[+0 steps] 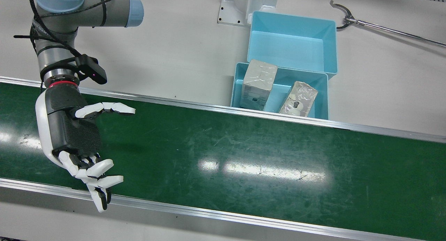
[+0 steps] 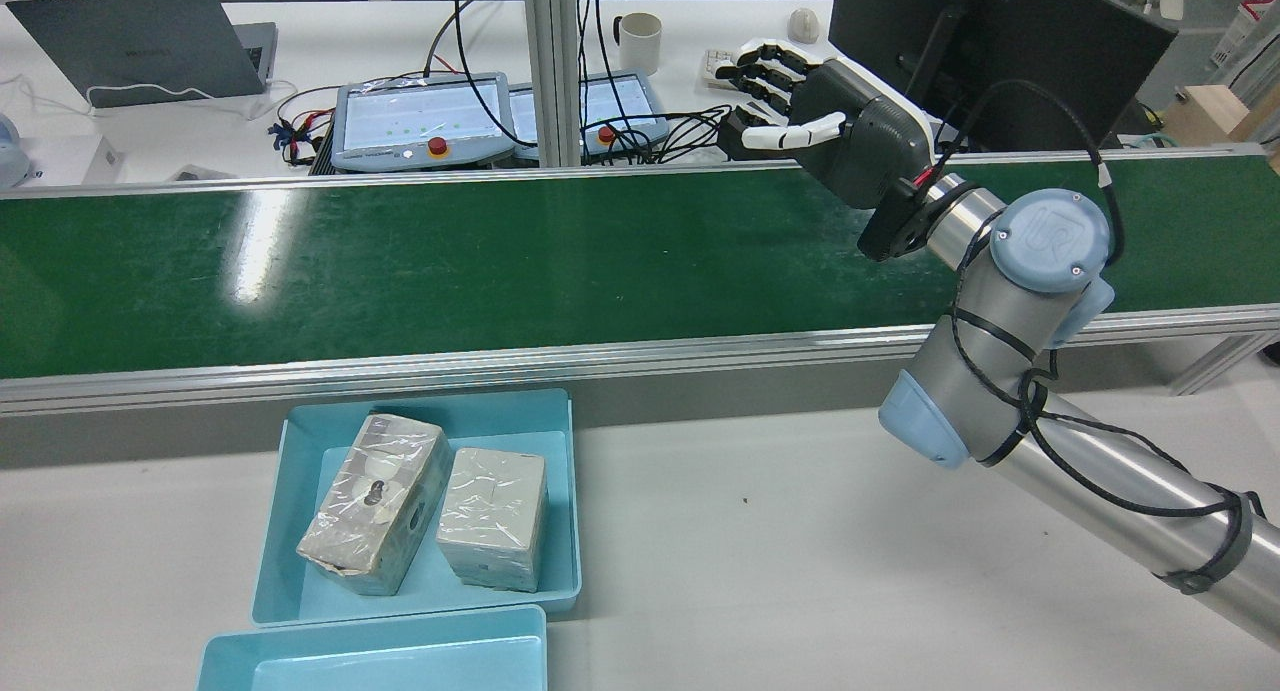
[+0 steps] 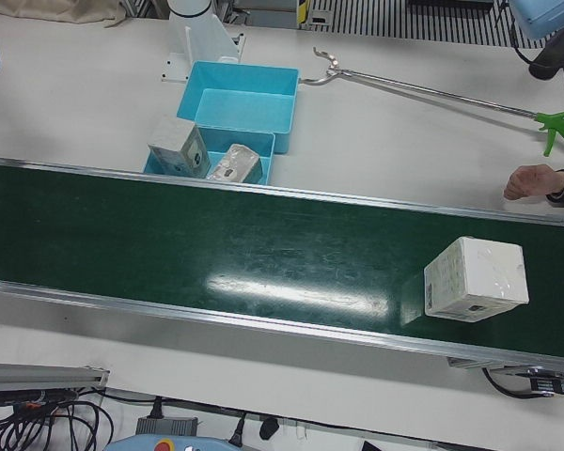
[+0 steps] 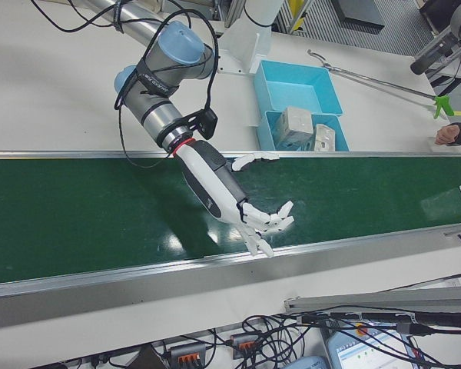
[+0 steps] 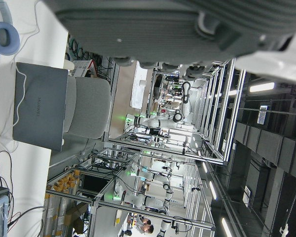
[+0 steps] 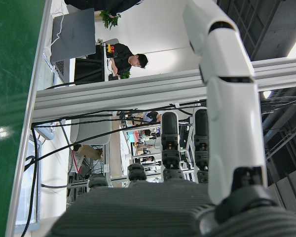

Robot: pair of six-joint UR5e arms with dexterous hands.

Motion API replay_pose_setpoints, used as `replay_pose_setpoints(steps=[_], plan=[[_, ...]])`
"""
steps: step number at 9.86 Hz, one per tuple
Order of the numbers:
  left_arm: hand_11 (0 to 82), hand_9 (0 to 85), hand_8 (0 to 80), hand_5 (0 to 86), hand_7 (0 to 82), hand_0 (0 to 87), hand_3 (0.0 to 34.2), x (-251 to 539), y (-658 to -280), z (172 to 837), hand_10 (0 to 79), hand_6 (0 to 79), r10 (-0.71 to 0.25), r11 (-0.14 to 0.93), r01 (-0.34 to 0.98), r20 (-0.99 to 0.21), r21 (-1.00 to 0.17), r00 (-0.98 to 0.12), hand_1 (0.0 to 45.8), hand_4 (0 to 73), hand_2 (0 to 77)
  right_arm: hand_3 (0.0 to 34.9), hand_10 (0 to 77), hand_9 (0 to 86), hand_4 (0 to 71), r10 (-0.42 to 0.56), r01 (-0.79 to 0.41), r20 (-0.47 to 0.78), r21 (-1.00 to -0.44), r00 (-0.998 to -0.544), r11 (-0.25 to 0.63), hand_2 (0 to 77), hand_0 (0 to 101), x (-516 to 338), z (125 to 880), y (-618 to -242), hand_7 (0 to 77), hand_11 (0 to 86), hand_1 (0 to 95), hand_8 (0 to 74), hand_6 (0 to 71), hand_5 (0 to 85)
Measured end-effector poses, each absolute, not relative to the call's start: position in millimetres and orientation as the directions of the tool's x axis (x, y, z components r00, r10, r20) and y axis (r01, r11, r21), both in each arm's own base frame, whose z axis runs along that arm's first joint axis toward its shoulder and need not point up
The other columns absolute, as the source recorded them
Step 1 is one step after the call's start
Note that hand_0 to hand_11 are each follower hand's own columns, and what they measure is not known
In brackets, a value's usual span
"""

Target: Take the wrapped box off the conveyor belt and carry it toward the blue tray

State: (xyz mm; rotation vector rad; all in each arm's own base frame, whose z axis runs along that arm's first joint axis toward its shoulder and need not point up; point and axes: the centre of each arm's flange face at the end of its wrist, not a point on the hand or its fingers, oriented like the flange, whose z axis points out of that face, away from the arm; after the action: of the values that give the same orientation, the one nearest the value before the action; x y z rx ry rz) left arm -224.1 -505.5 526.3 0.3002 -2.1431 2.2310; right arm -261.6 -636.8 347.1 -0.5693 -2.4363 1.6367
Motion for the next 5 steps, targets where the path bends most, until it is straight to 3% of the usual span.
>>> replay_pose_setpoints(steps=[2,5], plan=[[0.0,0.0,0.0,1.1,0.0,0.0,0.0,-224.1,-505.4,526.3,0.0,0.5,-0.109,-0.049,-0.157,0.162,-0.986,-0.981,0.0,0.0,0.5,17.5,0.5,6.0,18.0,0.390,0.225,-0.085,-0.917,-0.917,0.329,20.2,51,-261.1,349.1,-637.4,31.1,1.6,18.0,2.2,8.7,40.4],[0.0,0.0,0.0,1.1,0.0,0.0,0.0,-224.1,-505.4,526.3,0.5,0.5,-0.109,-0.049,-0.157,0.162,-0.986,-0.981,0.0,0.0,0.5,17.4,0.0,9.3,18.5,0.383,0.223,-0.085,-0.917,-0.920,0.330,20.7,51,-256.5,350.0,-639.4,31.1,1.6,18.0,2.2,8.7,40.4]])
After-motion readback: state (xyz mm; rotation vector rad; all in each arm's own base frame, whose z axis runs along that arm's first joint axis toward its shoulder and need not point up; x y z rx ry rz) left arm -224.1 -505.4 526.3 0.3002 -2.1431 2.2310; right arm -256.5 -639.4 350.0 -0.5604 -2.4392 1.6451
